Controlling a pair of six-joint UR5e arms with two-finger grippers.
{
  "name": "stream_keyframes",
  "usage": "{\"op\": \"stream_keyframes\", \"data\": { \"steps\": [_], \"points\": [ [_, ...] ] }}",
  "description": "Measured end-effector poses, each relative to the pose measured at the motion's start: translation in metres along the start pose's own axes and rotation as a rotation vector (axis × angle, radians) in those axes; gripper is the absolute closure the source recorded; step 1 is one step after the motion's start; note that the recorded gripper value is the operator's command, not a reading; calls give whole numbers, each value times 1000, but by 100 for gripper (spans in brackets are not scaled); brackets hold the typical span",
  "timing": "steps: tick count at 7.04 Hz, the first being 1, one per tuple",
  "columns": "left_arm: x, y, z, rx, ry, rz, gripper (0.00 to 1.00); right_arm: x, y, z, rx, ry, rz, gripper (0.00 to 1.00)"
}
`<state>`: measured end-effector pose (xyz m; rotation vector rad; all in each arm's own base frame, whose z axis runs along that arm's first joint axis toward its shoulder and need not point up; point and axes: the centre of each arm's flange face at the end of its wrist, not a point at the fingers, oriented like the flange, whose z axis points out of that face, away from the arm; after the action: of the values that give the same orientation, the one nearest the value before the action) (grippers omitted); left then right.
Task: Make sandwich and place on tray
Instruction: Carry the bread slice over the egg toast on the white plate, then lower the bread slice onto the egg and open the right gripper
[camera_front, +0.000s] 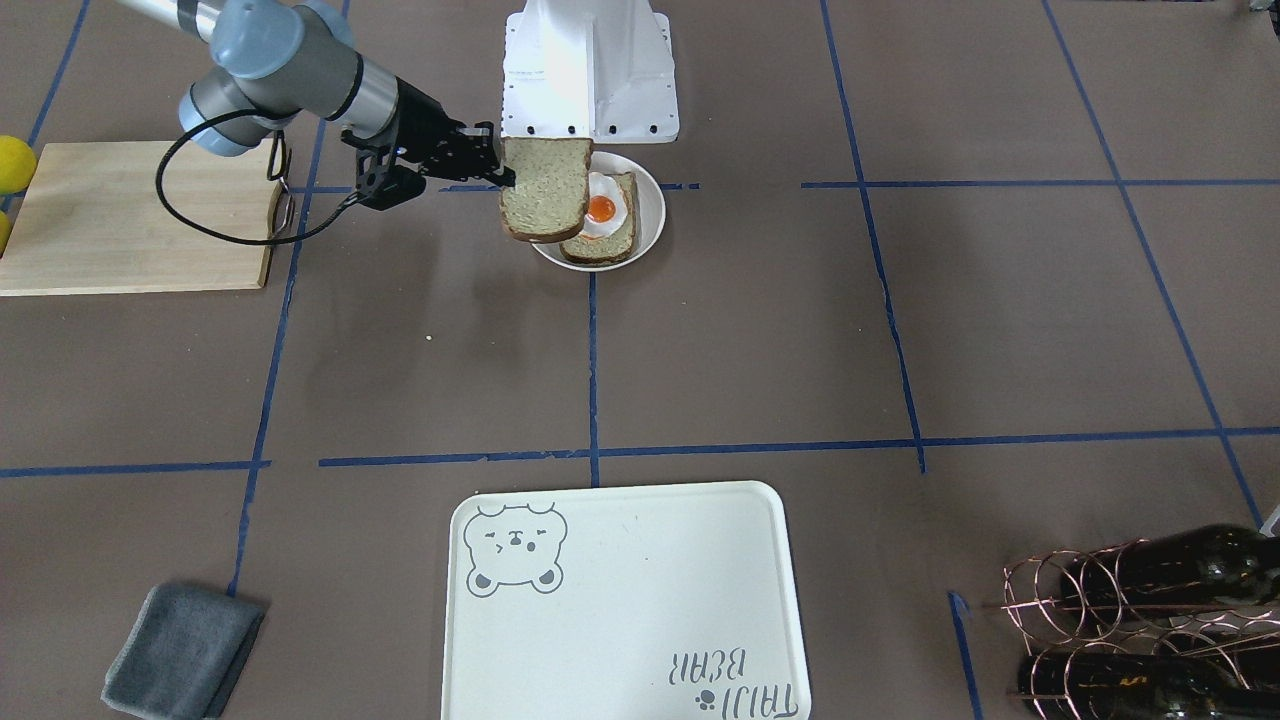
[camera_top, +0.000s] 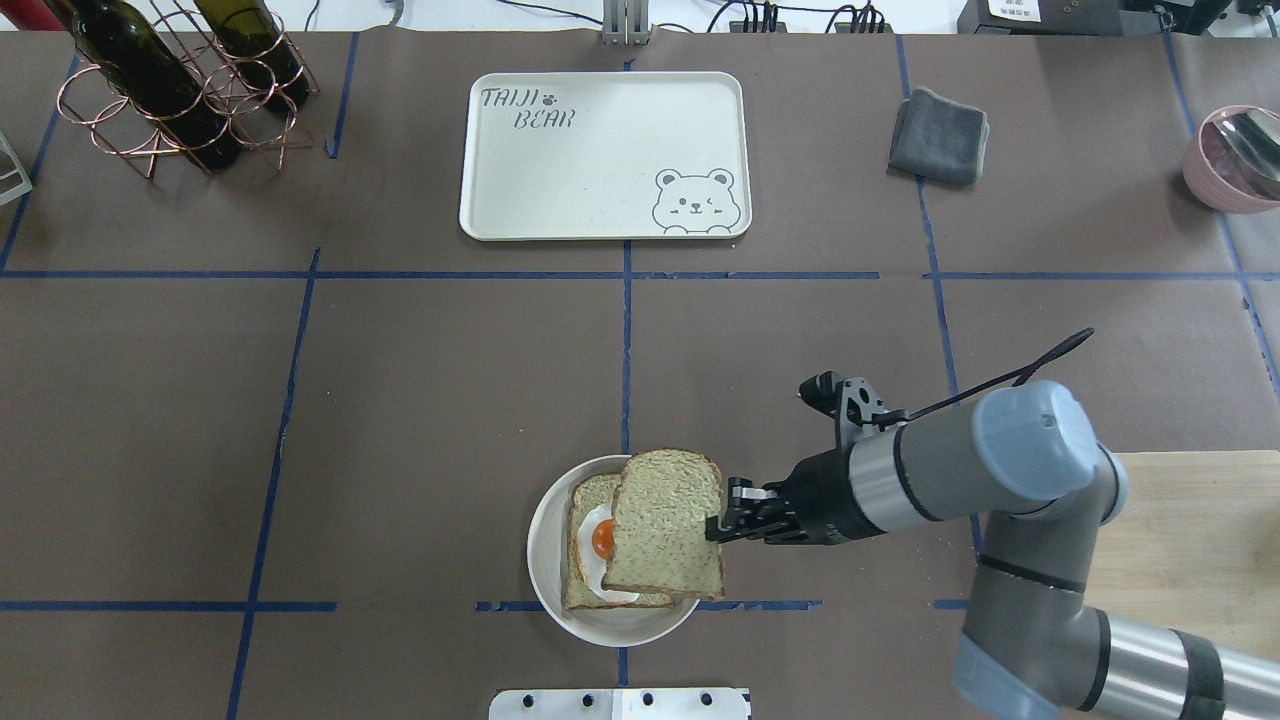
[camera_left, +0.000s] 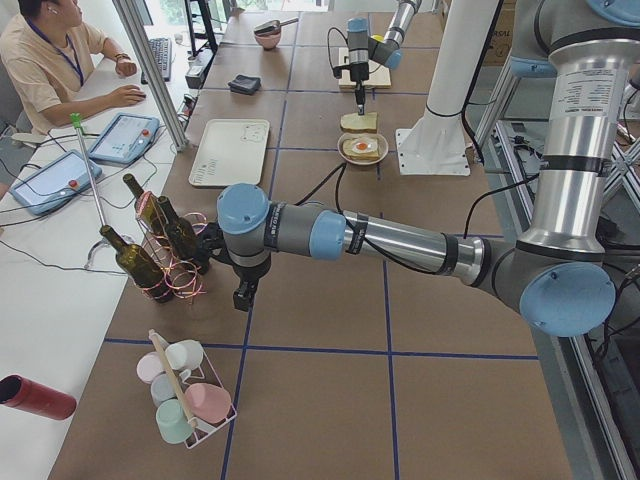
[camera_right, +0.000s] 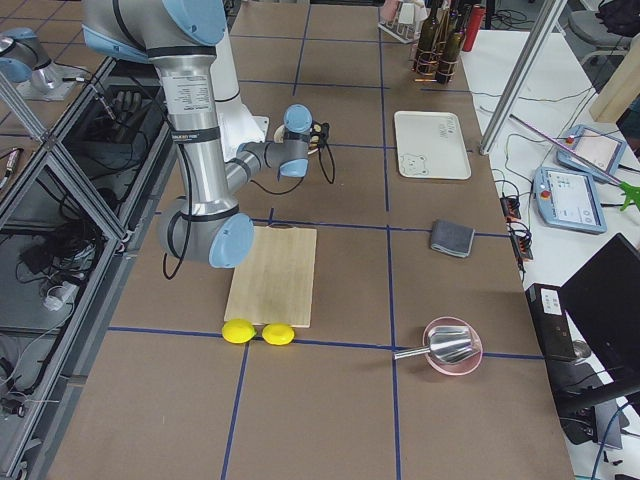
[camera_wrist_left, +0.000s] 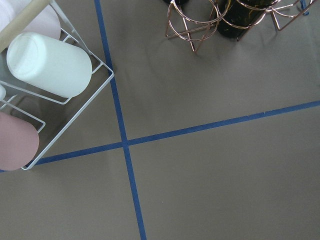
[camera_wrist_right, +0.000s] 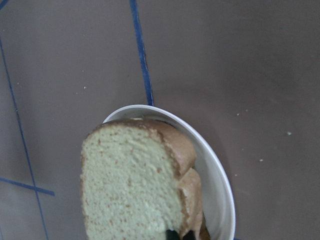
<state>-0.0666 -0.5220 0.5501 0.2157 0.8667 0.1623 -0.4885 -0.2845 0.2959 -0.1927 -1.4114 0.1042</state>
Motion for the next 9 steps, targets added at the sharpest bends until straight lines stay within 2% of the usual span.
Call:
{"op": "stream_keyframes", "data": {
  "steps": [2,4,9],
  "points": [
    [-2,1,2,-1,1,-1,0,-12,25,35,24,57,3,100],
    [-3,2,3,-3,1,-4,0,-14,39,51,50,67,-5,100],
    [-1,1,1,2,0,1,0,-23,15,44,101,63,-4,100]
  ]
}}
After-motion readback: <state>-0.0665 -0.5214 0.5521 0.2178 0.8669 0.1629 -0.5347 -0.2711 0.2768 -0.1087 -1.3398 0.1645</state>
